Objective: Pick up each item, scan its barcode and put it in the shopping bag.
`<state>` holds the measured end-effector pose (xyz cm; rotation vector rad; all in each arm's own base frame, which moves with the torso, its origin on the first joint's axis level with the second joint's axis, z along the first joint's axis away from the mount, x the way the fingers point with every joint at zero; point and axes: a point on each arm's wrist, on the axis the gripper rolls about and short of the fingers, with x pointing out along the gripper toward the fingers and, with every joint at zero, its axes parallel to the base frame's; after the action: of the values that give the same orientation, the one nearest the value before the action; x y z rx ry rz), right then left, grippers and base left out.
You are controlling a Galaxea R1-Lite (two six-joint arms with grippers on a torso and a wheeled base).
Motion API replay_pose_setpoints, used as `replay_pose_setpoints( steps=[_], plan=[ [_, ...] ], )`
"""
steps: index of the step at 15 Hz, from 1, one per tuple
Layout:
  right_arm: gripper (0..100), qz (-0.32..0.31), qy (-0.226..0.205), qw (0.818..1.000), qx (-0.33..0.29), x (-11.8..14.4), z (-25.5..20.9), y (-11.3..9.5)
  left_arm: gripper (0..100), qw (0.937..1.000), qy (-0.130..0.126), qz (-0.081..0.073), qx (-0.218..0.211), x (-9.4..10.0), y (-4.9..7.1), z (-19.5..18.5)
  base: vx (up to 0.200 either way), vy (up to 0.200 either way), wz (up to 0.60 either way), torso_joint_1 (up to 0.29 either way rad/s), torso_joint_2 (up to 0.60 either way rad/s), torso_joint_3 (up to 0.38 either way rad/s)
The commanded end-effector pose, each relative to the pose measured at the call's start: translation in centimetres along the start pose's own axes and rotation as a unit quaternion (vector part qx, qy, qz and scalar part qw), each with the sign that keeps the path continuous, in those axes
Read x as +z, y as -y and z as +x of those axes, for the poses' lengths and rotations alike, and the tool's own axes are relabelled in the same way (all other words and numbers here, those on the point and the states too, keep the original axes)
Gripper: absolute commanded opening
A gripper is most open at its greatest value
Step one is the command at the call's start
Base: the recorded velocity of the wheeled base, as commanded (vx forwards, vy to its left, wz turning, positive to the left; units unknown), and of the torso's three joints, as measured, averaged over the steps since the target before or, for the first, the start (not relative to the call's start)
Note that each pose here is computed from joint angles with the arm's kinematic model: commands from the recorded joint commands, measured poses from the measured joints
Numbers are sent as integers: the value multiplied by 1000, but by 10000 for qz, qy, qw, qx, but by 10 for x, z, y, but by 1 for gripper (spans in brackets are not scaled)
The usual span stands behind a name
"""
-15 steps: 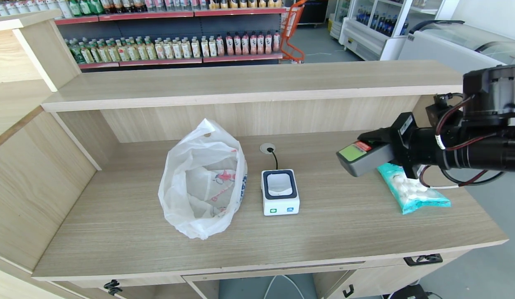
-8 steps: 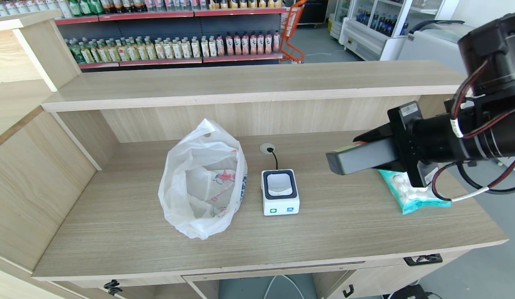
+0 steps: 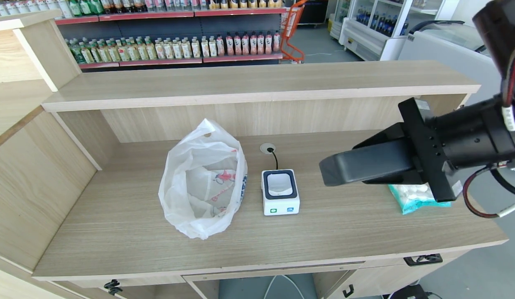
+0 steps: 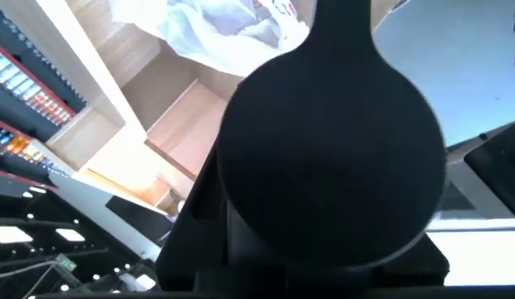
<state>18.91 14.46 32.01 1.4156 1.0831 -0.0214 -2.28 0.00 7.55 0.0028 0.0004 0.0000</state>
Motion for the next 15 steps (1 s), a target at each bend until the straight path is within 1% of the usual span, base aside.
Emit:
replay_pose_setpoints(
  steps=[1,3,7,9,13,15],
  plan=[
    [0,231,-290,9993,57,-5,-8,-9,100,10000,2,2,0,0,0,0,0,0,0,0,0,0],
    [0,305,-588,9977,-145,-11,-9,-9,100,10000,2,2,0,0,0,0,0,0,0,0,0,0],
    [0,352,-1109,9911,-639,-33,-9,2,100,10000,2,2,0,0,0,0,0,0,0,0,0,0],
    [0,412,-1398,9870,-678,-40,-16,3,100,10000,2,2,0,0,0,0,0,0,0,0,0,0],
    [0,493,-1648,9832,-602,-42,-23,-2,100,10000,2,2,0,0,0,0,0,0,0,0,0,0],
    [0,553,-1854,9789,-657,-46,-26,-1,100,10000,2,2,0,0,0,0,0,0,0,0,0,0]
  ],
)
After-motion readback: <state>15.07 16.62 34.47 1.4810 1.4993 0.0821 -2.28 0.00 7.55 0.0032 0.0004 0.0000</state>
